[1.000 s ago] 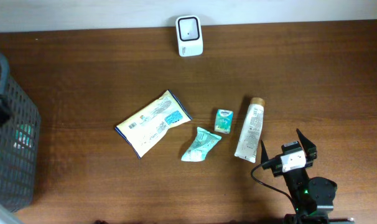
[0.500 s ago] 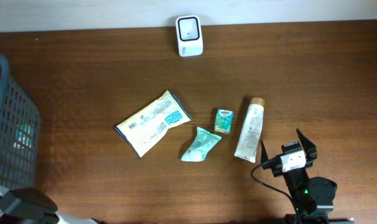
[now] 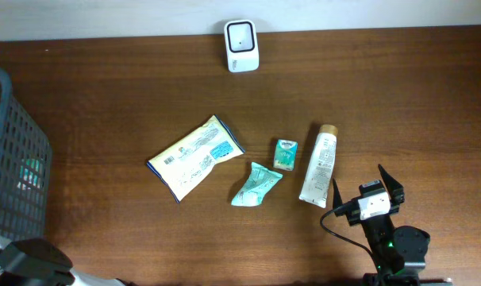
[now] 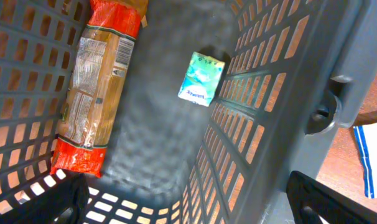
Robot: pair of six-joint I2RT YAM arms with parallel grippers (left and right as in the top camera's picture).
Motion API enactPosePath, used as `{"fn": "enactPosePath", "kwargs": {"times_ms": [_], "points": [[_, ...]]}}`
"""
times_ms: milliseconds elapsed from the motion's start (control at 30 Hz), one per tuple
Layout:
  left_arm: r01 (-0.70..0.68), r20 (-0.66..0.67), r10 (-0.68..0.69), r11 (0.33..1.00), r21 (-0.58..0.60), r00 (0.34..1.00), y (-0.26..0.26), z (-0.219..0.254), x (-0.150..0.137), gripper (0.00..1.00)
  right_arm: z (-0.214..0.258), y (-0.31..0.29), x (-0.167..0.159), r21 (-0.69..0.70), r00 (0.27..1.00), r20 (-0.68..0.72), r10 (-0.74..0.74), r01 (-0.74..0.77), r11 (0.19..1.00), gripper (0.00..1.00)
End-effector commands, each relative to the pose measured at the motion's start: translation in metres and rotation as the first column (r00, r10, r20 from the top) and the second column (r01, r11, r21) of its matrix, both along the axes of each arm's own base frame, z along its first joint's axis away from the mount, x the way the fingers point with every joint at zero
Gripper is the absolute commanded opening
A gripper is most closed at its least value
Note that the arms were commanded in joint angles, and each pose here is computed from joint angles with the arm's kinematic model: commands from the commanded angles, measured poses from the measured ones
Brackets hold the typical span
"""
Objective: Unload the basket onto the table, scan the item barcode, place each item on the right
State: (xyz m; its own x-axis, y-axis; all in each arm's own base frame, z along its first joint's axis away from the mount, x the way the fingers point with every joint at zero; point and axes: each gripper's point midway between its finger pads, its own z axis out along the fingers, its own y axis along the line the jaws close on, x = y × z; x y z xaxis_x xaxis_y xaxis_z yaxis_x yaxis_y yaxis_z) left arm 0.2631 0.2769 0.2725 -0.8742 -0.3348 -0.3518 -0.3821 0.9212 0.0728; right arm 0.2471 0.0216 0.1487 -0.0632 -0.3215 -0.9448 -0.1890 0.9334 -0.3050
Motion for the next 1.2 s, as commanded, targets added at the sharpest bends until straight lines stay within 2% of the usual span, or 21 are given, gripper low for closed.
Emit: {"fn": "enactPosePath", "kwargs": {"times_ms": [0,100,133,233,333,400,433,467,533,600,633,700,833,900,1067,1167], "points": [[-0.008,-0.114,0.012,0.999,0.039,0.993,0.016,-0.015,-0.013,0.99,-0.005,-0.003,0.0,0.005,1.0,-0.011,-0.014,0.014,1.0,0.99],[-0.006,-0.105,0.01,0.999,0.037,0.994,0.015,-0.015,-0.012,0.99,-0.005,-0.003,0.0,0.005,1.0,-0.012,-0.014,0.014,1.0,0.99],[0.017,-0.014,-0.017,1.0,0.023,1.0,0.015,-0.01,0.007,0.99,-0.005,-0.003,0.0,0.005,1.0,-0.011,-0.014,0.014,1.0,0.99],[0.143,0.249,-0.103,0.978,-0.148,0.963,-0.022,0.005,0.049,0.99,-0.005,-0.003,0.0,0.005,1.0,-0.011,-0.014,0.014,1.0,0.99],[0.19,0.337,-0.131,0.97,-0.149,0.933,-0.025,0.016,0.063,0.99,-0.005,-0.003,0.0,0.005,1.0,-0.011,-0.014,0.014,1.0,0.99],[0.109,0.363,-0.05,0.984,-0.144,0.93,-0.014,0.029,0.063,0.99,-0.005,-0.003,0.0,0.005,1.0,-0.011,-0.014,0.014,1.0,0.99],[-0.006,0.402,0.069,0.988,-0.155,0.913,0.002,0.047,0.059,0.99,-0.005,-0.003,0.0,0.005,1.0,-0.011,-0.014,0.014,1.0,0.99],[-0.066,0.432,0.131,0.985,-0.162,0.892,0.011,0.059,0.056,0.99,-0.005,-0.003,0.0,0.005,1.0,-0.011,-0.014,0.014,1.0,0.99],[-0.136,0.486,0.185,0.981,-0.135,0.854,0.03,0.082,0.046,0.99,-0.005,-0.003,0.0,0.005,1.0,-0.012,-0.014,0.014,1.0,0.99],[-0.202,0.454,0.224,0.975,-0.096,0.862,0.046,0.078,0.03,0.99,-0.005,-0.003,0.0,0.005,1.0,-0.011,-0.014,0.014,1.0,0.99],[-0.21,0.399,0.22,0.975,-0.069,0.89,0.051,0.065,0.023,0.99,-0.005,-0.003,0.0,0.005,1.0,-0.011,-0.014,0.014,1.0,0.99],[-0.132,0.274,0.142,0.99,-0.055,0.951,0.053,0.026,0.017,0.99,-0.005,-0.003,0.0,0.005,1.0,-0.012,-0.014,0.014,1.0,0.99],[0.005,0.142,0.024,0.98,-0.198,0.99,0.045,-0.06,0.02,0.99,-0.005,-0.003,0.0,0.005,1.0,-0.011,-0.014,0.014,1.0,0.99],[0.012,0.094,0.014,0.963,-0.268,0.996,0.044,-0.097,0.02,1.0,-0.005,-0.003,0.0,0.005,1.0,-0.012,-0.014,0.014,1.0,0.99],[0.086,0.083,-0.055,0.9,-0.426,0.995,0.033,-0.175,0.03,0.96,-0.005,-0.003,0.0,0.005,1.0,-0.011,-0.014,0.014,1.0,0.99],[0.12,0.111,-0.074,0.86,-0.496,0.991,0.028,-0.207,0.039,0.89,-0.005,-0.003,0.0,0.005,1.0,-0.011,-0.014,0.014,1.0,0.99]]}}
